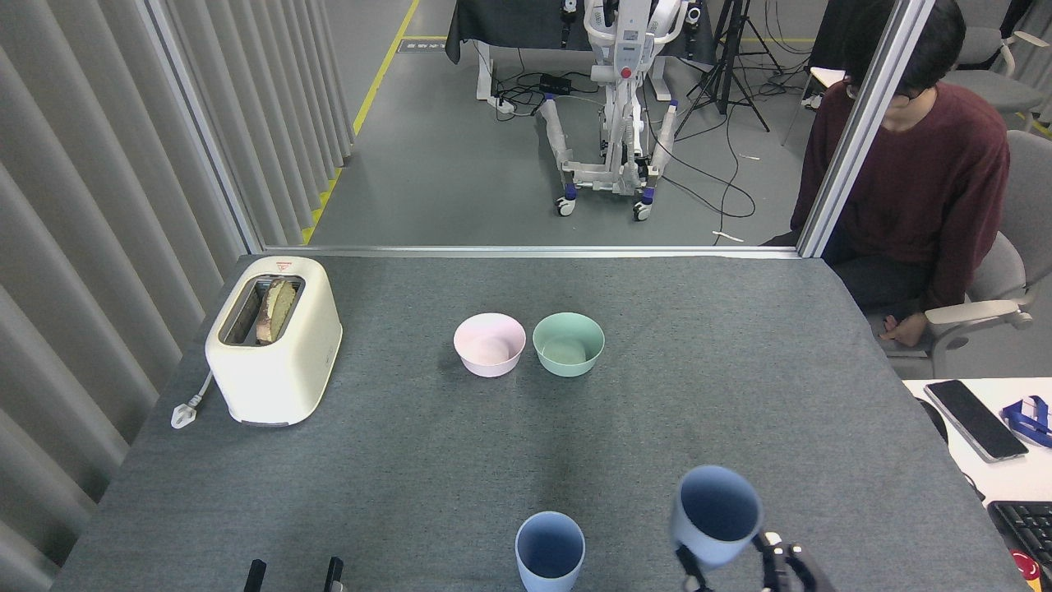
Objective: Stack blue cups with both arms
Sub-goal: 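Carry the held cup over the centered cup with the right gripper, then lower the cup into the centered cup and open the right gripper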
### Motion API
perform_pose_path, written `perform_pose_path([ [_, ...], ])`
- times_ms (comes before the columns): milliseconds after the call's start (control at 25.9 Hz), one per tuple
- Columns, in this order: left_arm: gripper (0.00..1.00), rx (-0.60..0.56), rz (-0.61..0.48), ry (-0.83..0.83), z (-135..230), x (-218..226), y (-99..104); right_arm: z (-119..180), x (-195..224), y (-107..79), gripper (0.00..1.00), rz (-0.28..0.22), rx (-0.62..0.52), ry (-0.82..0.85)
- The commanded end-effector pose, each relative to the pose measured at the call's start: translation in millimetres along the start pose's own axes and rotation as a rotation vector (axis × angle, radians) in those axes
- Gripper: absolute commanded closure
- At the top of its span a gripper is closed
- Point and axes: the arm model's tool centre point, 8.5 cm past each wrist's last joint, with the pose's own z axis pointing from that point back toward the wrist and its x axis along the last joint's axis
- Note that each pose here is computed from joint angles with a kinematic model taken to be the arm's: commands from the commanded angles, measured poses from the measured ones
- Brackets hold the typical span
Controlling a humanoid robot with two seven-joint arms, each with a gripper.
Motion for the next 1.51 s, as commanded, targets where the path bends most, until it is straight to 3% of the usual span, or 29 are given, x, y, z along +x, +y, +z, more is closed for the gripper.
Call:
perform_pose_path([
  [0,0.00,0.005,0.004,0.002,1,2,1,-33,54,13.8,0.77,0.002,0.025,-0.054],
  [271,0.00,0.010,-0.007,0.015,2,1,3,-71,70,14.1,0.76,0.011,0.019,-0.063],
  [619,0.00,0.009,-0.007,0.015,2,1,3,-79,95,11.0,0.76,-0.006,0.003,-0.133],
  [890,0.00,0.011,-0.010,0.016,2,-1,3,-78,95,12.6,0.74,0.010,0.013,-0.146],
  [928,0.00,0.011,-0.010,0.016,2,-1,3,-77,93,12.8,0.68,0.012,0.014,-0.142],
  [967,0.00,0.011,-0.008,0.017,2,0,3,-78,93,13.7,0.45,0.008,0.016,-0.134],
  [1006,0.00,0.012,-0.008,0.016,2,0,3,-78,93,15.0,0.09,0.002,0.017,-0.128],
  [1044,0.00,0.014,-0.008,0.016,1,0,4,-77,92,15.9,0.00,0.006,0.020,-0.126],
  [1354,0.00,0.015,-0.010,0.015,0,-1,4,-83,92,9.6,0.00,0.003,-0.005,-0.122],
  [1470,0.00,0.015,-0.008,0.016,0,0,4,-90,69,-8.5,0.00,0.015,-0.079,-0.048],
])
